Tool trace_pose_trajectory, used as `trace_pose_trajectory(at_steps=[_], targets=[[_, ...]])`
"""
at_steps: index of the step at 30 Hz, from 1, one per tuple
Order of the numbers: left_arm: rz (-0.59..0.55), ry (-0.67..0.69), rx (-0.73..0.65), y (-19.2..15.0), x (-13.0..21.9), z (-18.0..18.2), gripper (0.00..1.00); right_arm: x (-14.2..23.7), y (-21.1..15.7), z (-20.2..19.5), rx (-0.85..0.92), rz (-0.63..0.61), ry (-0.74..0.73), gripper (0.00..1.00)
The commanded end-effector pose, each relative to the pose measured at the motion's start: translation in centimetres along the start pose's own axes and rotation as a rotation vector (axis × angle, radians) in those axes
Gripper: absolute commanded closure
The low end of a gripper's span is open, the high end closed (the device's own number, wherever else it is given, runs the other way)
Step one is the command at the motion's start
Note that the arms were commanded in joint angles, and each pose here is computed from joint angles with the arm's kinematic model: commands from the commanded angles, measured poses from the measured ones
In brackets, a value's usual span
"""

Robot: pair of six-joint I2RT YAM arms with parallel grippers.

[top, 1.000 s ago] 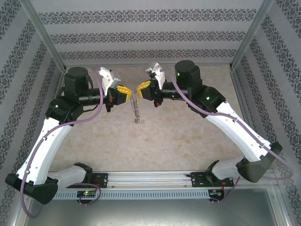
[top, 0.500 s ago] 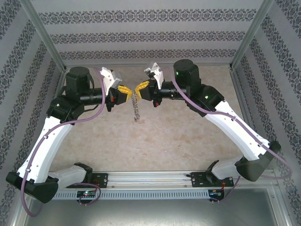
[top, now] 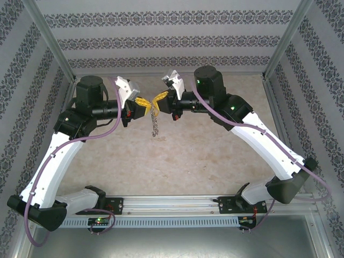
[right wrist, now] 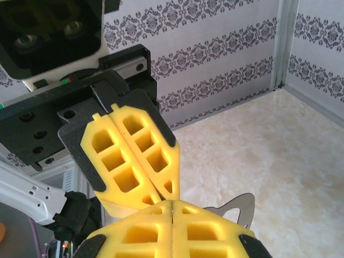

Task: Put the keys on the keyring

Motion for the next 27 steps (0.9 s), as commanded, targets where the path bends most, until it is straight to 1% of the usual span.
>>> trace_pose_trajectory(at_steps=[1, 5, 10, 16, 27], targets=[[-0.021, -0.015, -0.048, 0.9, 0.3, -0.7, 1.0, 0.1, 0.5, -0.1, -0.016, 0.0, -0.027, 1.0], [-0.026, -0.021, -0.052, 1.0, 0.4, -0.8, 1.0, -0.1, 0.2, -0.4, -0.024, 0.022, -0.045, 1.0], [-0.025, -0.02, -0.053, 1.0, 0.5, -0.9, 1.0, 0.0, 0.6, -0.4, -0.02, 0.0, -0.053, 1.0], [-0.03, -0.022, -0.059, 1.0, 0.6, -1.0, 1.0, 0.0, 0.6, -0.9, -0.037, 0.006, -0.078, 1.0], [-0.034, -0.024, -0.063, 1.1, 0.5, -0.9, 1.0, -0.3, 0.1, -1.7, -0.082, 0.045, -0.1, 1.0]])
Point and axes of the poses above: each hand's point on the last joint's axis, 136 mm out from that joint toward the fingers, its own x axis back along the fingers, its own z axis along the line the jaws close on, y = z × x, the point moved 7 cm from there along x, back along the fingers, and after that the axes turned 1 degree about x, right-handed, at the moved point
